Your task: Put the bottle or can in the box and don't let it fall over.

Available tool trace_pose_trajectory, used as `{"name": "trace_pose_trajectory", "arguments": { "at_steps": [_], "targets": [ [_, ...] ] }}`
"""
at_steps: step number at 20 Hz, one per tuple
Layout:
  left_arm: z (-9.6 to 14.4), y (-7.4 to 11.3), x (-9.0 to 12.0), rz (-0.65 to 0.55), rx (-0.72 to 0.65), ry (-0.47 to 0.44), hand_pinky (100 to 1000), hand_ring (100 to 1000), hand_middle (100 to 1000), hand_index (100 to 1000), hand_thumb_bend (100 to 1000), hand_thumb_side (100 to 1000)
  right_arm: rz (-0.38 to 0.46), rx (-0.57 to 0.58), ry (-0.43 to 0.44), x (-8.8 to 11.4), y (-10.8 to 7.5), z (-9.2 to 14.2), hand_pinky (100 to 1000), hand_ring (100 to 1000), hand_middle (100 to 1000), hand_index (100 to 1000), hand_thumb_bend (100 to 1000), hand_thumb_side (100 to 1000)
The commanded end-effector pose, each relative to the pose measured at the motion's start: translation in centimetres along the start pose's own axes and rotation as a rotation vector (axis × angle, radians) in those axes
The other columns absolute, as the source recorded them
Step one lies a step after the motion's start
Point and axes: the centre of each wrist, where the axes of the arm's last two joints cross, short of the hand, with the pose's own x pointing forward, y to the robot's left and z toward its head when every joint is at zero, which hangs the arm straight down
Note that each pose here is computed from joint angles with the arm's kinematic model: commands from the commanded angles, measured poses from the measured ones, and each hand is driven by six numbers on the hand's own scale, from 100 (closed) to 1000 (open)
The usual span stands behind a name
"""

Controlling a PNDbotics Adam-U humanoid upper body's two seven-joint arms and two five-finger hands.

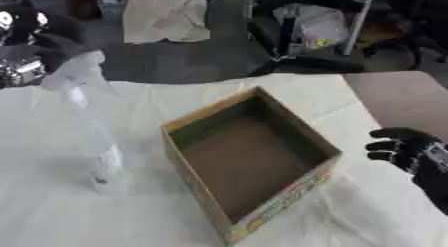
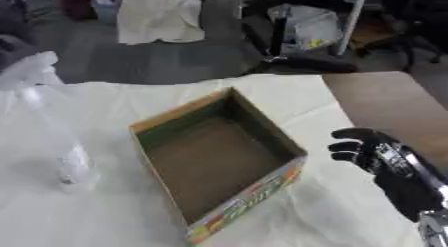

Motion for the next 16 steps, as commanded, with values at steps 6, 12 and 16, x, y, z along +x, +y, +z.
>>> {"name": "trace_pose_trajectory", "arguments": {
  "at_steps": [6, 12, 16],
  "targets": [
    [0.30, 1.11, 0.46, -0.046, 0.007, 0.015, 909, 965, 800, 947, 100, 651, 0.028, 0.022, -0.004, 0.38, -0.10, -0.33, 795, 775, 782, 767, 100, 753],
    [0.28, 1.13, 0.48, -0.056, -0.003, 0.012, 899, 932, 784, 951, 100, 659, 0.030, 0.029, 0.004, 0.20, 0.01, -0.31, 795, 774, 781, 764, 100, 759],
    [0.28, 1.11, 0.39, -0.062, 0.002, 0.018, 899, 940, 775, 947, 100, 660, 0.032, 0.034, 0.006, 0.14, 0.07, -0.33, 795, 774, 781, 763, 100, 767]
  ]
}}
